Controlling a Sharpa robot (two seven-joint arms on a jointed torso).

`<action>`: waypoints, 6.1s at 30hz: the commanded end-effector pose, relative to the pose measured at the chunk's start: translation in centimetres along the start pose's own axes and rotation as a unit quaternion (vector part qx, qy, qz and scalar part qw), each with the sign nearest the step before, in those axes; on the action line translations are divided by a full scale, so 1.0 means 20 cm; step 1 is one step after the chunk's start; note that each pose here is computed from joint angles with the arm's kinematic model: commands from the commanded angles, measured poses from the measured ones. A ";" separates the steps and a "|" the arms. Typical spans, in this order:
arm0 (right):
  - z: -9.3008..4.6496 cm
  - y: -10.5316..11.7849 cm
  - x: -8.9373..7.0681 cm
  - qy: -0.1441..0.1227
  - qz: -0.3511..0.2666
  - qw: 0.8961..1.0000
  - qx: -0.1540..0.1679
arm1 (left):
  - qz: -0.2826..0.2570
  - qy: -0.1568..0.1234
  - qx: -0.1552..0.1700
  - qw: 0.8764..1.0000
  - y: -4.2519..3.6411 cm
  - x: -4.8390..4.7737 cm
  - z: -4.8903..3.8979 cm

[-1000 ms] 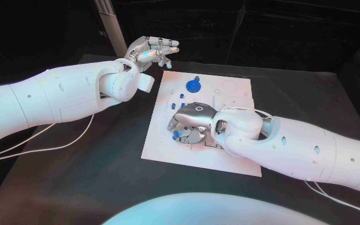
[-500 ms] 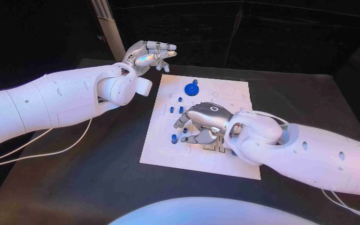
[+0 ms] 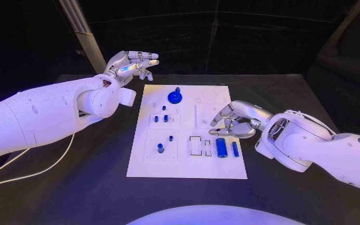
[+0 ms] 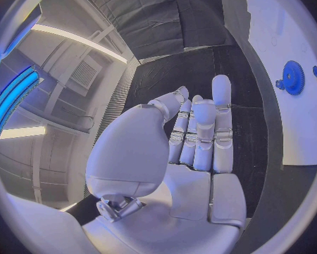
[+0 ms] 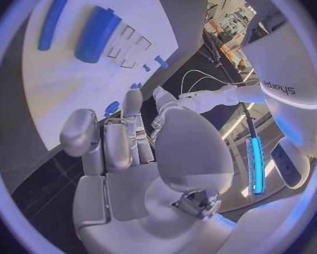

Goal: Assemble the parts on the task board

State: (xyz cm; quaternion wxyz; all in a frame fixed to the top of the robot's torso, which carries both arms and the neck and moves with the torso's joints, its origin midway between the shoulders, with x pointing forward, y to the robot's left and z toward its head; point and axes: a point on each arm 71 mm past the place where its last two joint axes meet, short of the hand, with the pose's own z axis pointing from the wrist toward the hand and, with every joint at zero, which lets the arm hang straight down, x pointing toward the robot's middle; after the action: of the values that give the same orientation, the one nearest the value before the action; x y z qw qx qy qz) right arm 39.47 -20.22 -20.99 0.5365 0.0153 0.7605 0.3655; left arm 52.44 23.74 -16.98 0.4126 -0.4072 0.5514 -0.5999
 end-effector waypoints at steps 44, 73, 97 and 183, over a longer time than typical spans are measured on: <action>0.00 -0.11 0.23 0.100 -0.094 0.976 0.170 | -0.006 0.009 -0.002 1.000 0.002 -0.007 -0.022; 0.00 -0.03 0.20 0.007 -0.049 0.989 0.142 | -0.009 0.014 -0.007 1.000 0.006 -0.001 -0.021; 0.12 0.13 0.33 0.067 0.024 0.989 0.130 | -0.011 0.020 -0.008 1.000 0.008 0.017 -0.014; -0.13 -0.19 0.13 0.077 -0.156 0.973 0.155 | -0.008 0.019 -0.017 1.000 0.031 -0.008 -0.033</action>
State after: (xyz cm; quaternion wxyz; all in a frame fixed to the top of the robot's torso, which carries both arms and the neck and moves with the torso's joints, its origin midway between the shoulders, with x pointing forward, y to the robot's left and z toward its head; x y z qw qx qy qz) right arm 37.54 -23.36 -24.66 0.5184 -0.0119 0.8359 0.1801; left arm 51.92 24.14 -17.76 0.3950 -0.4094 0.5663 -0.5963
